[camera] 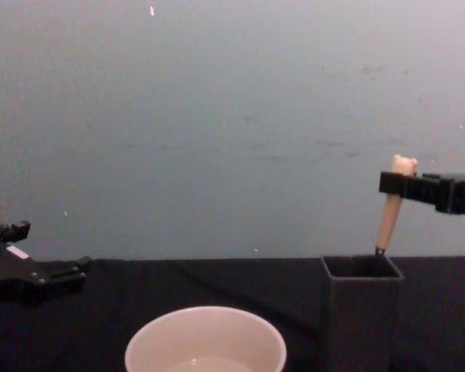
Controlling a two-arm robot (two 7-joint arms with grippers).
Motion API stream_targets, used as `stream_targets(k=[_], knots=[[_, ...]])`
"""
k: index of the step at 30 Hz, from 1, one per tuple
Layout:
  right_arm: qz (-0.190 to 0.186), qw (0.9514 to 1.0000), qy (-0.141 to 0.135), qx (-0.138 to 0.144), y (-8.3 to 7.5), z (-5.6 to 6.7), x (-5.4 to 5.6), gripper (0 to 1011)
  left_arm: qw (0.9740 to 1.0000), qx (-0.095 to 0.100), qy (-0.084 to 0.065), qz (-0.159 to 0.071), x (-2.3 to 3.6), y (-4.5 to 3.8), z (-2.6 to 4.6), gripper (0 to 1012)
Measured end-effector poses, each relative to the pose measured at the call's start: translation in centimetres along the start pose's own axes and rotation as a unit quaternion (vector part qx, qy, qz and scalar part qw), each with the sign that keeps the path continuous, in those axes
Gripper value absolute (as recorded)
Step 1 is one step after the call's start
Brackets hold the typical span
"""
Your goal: Pick up the stirring spoon with one hand, stir inside the cup, then place it back in its original position.
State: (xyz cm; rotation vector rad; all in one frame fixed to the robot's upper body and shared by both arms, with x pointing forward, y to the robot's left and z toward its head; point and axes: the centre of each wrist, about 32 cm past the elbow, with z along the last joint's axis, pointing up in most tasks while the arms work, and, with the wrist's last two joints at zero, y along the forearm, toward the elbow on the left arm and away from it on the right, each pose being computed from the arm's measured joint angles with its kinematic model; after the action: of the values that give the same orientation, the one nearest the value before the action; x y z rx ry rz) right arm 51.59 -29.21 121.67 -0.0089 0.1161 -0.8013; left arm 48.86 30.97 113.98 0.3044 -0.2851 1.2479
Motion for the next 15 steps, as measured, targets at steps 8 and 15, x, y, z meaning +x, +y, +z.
stream_targets(k=[8,15], knots=[[-0.004,0.9997,0.001,0.025,-0.1,1.2,0.1,211,1.0000,0.000,0.000,0.000,0.00,0.00,0.00,1001],[-0.010,0.9980,0.003,0.063,0.1,2.6,0.2,211,1.0000,0.000,0.000,0.000,0.00,0.00,0.00,1001]])
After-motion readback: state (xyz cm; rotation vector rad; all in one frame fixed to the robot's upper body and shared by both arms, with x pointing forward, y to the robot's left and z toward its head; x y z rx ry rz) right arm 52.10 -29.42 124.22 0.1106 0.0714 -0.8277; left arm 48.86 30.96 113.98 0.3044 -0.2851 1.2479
